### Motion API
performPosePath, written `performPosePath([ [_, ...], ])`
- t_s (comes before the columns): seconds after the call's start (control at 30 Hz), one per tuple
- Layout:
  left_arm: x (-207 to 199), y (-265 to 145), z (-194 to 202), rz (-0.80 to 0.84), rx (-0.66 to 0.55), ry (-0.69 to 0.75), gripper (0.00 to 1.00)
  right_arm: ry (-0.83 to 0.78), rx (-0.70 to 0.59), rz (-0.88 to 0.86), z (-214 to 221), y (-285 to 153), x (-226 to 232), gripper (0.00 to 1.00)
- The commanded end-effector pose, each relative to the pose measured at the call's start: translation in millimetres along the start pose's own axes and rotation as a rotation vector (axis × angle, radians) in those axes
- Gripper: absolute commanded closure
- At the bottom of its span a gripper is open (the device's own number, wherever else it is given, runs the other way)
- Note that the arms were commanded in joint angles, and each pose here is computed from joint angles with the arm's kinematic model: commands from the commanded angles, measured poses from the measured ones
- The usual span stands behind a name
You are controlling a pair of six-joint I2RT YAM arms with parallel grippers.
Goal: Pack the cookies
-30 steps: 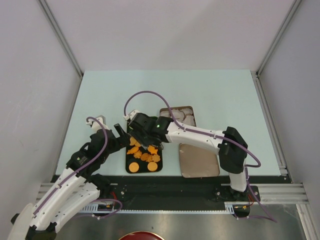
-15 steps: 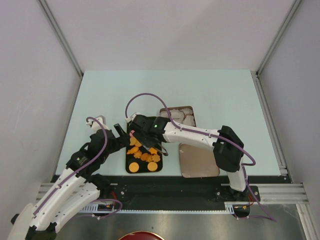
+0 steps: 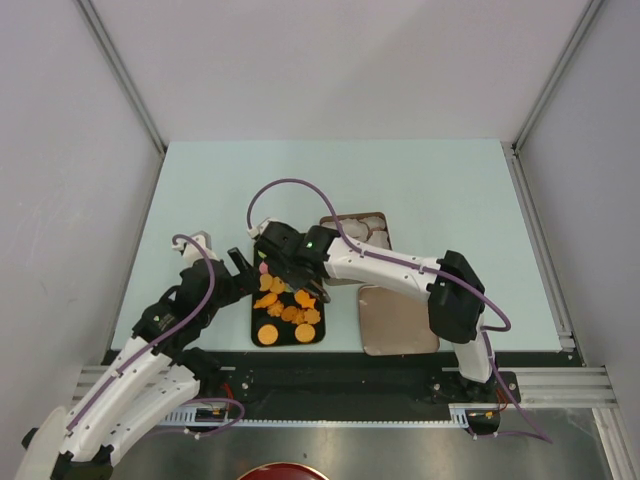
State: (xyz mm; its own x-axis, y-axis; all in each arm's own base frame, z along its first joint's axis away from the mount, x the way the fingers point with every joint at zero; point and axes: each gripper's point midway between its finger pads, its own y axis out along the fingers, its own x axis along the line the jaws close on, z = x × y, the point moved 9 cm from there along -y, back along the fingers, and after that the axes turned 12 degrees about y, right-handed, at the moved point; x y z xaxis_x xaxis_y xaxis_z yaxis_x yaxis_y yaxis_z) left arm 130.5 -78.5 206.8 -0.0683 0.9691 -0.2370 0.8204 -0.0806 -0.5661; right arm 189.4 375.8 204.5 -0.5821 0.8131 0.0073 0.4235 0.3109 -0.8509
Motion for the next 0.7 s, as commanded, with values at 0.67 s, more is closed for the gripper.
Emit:
performPosePath([
  [0.67,-3,4,-1,0.018,-0.011,-0.021,0.00,0.089,-0.027,-0.124,-16,-24,-9,0.54],
])
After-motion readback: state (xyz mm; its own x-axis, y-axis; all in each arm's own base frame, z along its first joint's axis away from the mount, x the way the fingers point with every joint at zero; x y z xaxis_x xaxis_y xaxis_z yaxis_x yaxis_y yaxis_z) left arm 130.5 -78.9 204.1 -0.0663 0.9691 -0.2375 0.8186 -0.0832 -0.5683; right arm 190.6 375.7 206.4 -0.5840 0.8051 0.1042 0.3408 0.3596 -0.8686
